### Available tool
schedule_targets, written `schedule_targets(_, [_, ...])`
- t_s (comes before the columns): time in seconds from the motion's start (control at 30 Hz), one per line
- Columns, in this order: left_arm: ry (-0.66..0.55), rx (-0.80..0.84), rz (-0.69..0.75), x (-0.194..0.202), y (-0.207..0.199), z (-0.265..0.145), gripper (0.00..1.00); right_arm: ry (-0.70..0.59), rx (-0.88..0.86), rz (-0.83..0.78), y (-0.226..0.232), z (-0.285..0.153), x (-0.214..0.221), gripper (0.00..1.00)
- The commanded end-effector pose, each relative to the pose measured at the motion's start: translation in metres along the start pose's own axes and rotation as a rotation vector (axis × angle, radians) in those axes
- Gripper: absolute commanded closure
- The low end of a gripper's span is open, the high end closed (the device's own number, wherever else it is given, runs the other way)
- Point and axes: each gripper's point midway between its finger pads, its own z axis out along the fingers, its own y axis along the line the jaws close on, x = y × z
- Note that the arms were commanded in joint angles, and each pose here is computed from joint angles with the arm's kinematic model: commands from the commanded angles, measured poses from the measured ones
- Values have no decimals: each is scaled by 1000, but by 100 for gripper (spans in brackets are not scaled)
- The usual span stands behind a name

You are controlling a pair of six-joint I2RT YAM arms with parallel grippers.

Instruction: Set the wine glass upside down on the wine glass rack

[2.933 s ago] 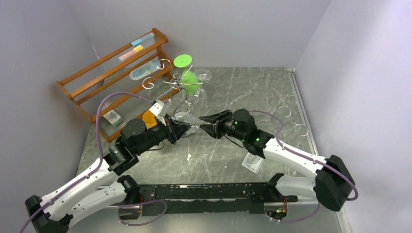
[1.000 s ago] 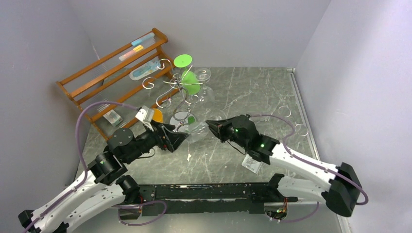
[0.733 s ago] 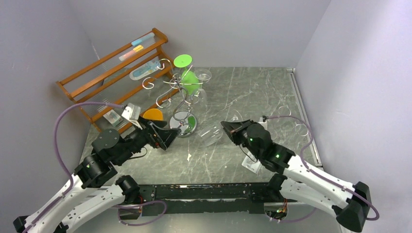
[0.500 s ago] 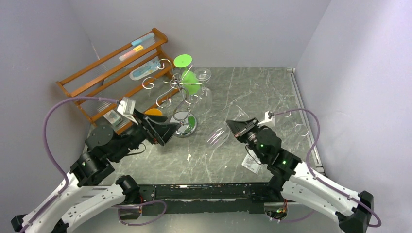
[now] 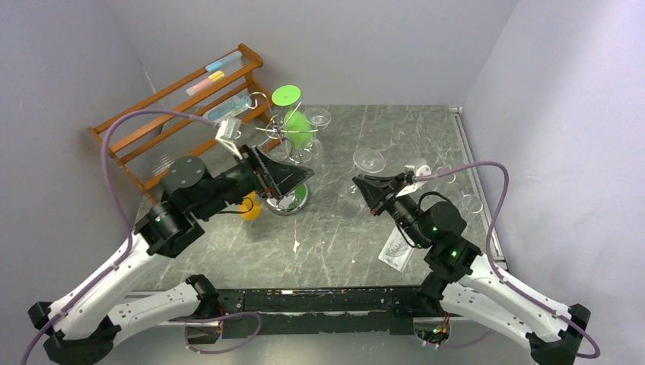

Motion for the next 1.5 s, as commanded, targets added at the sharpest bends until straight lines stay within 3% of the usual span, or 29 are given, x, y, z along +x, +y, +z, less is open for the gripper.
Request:
schedule_targets(0.0, [33,56,-19,-1,-16,11,3,-146,-231,-278,41,3,-54,100])
schedule_targets(0.33, [62,56,-132,1,-21,30,3,-84,-514,-386,89,11,-45,100])
schedule_targets(0.5, [117,32,-154,11,-15,35,14,-51,-576,-388,99,16,-34,100])
schedule_targets(0.83, [188,94,-145,25,-22,34,47,-83,-604,-294,107,14,-36,100])
schedule_targets(1.0, [192,122,-131,23,-29,32,72,-80,-648,-266,115,11,-32,100])
schedule_targets(1.1, [204,150,-158,27,-32,32,92,-76,-647,-263,114,11,-29,100])
schedule_targets(1.2, [203,140,-161,28,-29,31,95,-36,-631,-234,112,14,-23,100])
schedule_targets(1.3, [193,131,-143,24,-29,27,95,14,-613,-212,110,15,-18,80])
schedule_targets(1.47, [193,85,-146,22,-18,16,95,51,-629,-178,111,7,-11,56])
